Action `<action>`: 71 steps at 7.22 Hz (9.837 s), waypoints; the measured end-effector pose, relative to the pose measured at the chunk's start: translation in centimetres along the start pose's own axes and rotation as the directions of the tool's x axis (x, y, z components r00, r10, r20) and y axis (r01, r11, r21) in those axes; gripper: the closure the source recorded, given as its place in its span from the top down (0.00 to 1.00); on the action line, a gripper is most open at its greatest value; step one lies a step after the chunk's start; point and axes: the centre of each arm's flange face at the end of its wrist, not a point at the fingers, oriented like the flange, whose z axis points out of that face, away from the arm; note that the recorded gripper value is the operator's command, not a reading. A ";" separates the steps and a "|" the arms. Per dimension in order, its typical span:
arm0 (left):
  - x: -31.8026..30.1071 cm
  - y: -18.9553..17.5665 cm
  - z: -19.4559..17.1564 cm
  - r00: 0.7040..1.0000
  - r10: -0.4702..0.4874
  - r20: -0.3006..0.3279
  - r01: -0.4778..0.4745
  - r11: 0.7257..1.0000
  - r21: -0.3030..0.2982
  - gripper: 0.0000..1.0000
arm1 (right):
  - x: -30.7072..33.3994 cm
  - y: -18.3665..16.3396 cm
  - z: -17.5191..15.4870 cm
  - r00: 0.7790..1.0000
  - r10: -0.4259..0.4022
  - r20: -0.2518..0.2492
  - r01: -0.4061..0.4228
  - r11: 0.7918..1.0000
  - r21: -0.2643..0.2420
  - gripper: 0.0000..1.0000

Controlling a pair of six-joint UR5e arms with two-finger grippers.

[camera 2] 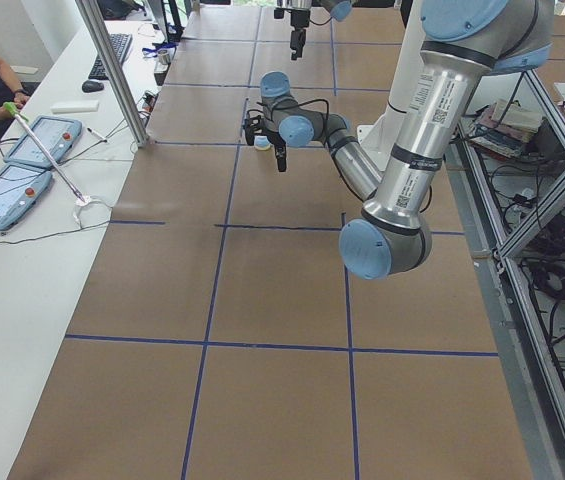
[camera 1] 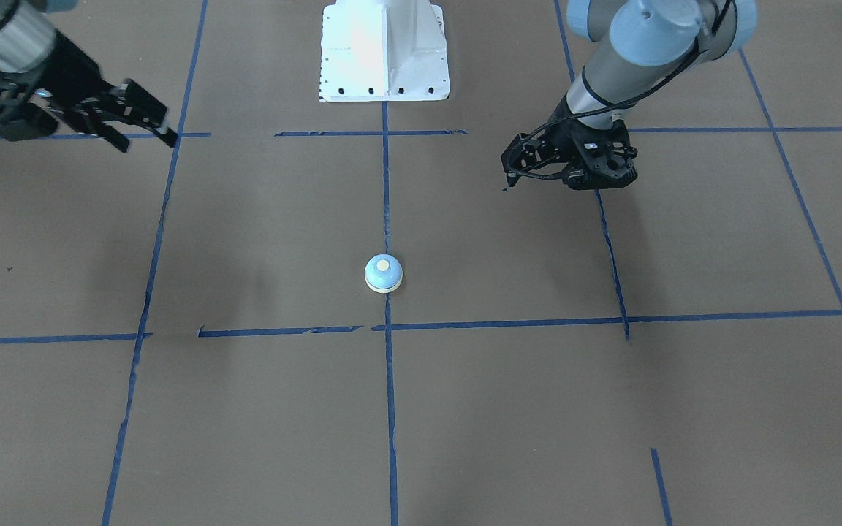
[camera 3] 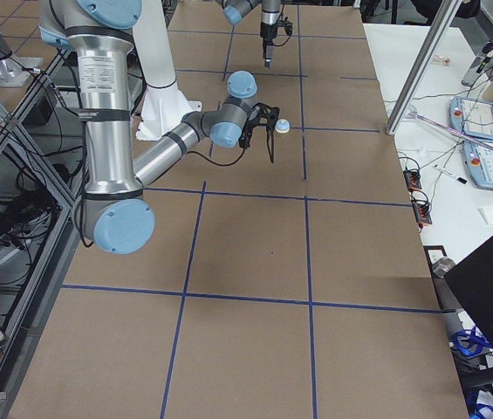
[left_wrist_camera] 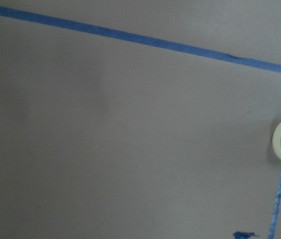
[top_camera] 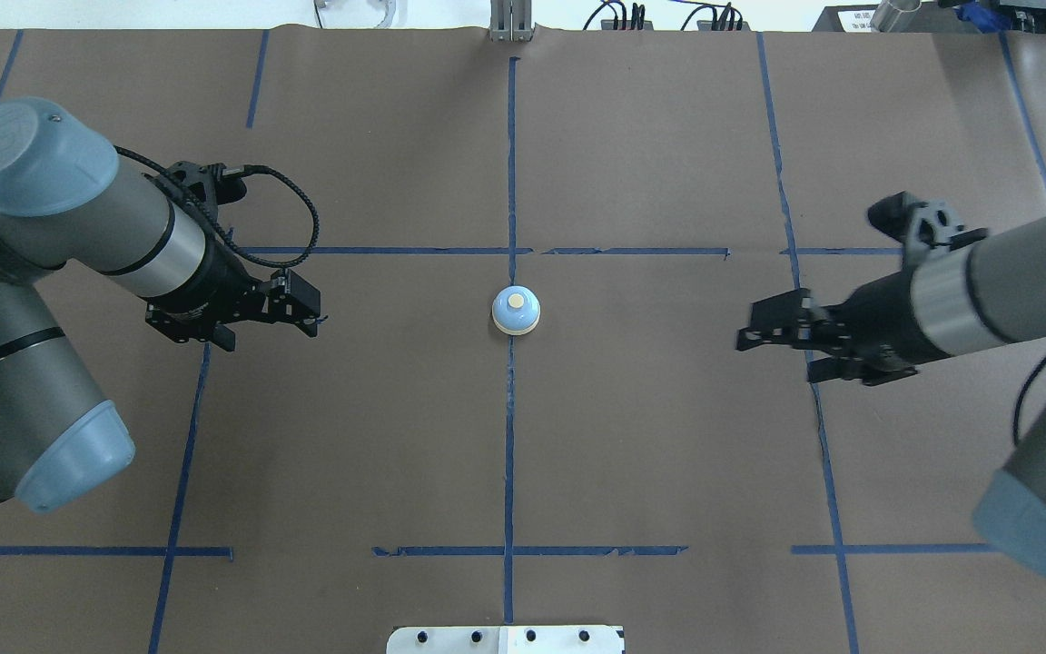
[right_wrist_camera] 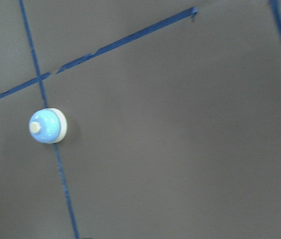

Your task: Place and press bell with both arms

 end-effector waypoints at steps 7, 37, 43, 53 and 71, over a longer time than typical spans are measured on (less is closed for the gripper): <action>-10.2 4.6 -4.6 0.995 0.091 0.049 -0.092 0.996 0.009 1.00 | -21.7 5.7 17.0 0.980 0.010 -0.197 0.020 0.989 0.149 0.00; -20.4 4.9 -6.7 0.958 0.228 0.172 -0.232 0.973 0.005 1.00 | 6.0 -9.6 -8.8 0.983 -0.132 -0.130 0.131 0.991 -0.019 1.00; -46.9 2.4 -16.6 0.869 0.454 0.195 -0.465 0.885 0.012 1.00 | 36.5 -9.8 -21.7 0.865 -0.429 -0.259 0.429 0.901 -0.061 1.00; -55.9 2.6 -14.8 0.946 0.273 0.173 -0.276 0.961 -0.007 1.00 | 42.8 -7.2 -22.3 0.828 -0.450 -0.335 0.429 0.892 -0.140 1.00; -48.1 1.0 -17.6 0.914 0.353 0.200 -0.351 0.935 -0.045 1.00 | 42.8 -9.8 -23.1 0.896 -0.350 -0.272 0.330 0.937 -0.117 1.00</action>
